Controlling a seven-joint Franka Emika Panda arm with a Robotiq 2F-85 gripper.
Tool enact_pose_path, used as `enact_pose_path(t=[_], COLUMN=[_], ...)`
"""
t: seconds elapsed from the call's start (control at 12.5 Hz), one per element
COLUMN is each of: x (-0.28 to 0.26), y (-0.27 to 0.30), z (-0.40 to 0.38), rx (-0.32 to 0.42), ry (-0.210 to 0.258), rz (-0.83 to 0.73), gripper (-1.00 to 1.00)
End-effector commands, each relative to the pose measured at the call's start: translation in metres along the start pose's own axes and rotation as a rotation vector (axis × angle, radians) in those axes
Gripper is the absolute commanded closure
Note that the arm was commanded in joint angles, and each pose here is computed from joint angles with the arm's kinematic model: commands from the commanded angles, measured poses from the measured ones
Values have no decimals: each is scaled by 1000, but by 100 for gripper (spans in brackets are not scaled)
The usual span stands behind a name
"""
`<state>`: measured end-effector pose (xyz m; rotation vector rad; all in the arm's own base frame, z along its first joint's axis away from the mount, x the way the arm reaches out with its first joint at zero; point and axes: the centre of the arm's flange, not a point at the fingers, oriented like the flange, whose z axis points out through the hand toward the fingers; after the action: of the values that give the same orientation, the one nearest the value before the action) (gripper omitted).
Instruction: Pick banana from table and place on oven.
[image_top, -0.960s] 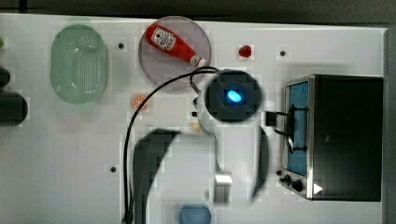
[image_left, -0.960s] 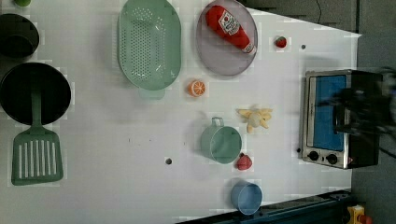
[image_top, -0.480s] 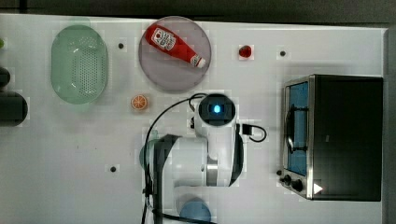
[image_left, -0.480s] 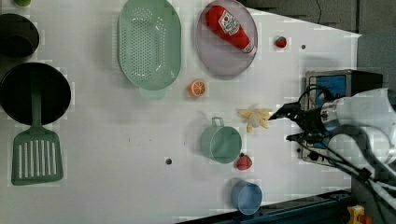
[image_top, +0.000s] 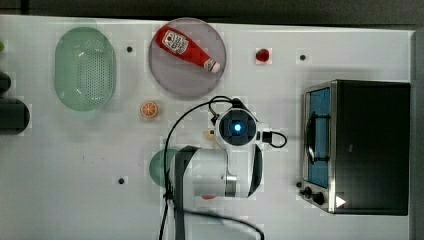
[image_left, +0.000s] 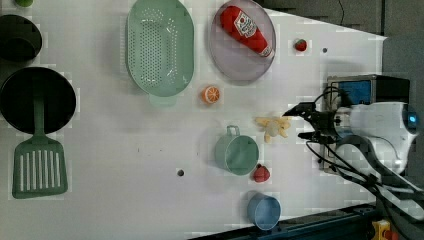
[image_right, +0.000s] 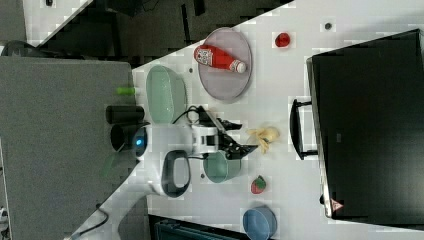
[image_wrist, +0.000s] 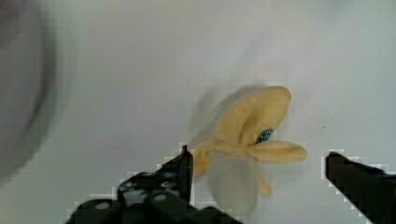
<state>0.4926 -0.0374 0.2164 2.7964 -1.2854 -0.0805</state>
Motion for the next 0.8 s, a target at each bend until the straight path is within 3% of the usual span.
enact_pose_path(t=[0.08,0.24,0.72,0.8], x=[-18,-20,-24,-23], y=[-2,-3,-7,-7], z=[41,57,58,56], rx=[-9,-7,3,7], ry=[-30,-29,-23,-19], rz=[16,13,2,3], gripper=[-100,-93,48,50])
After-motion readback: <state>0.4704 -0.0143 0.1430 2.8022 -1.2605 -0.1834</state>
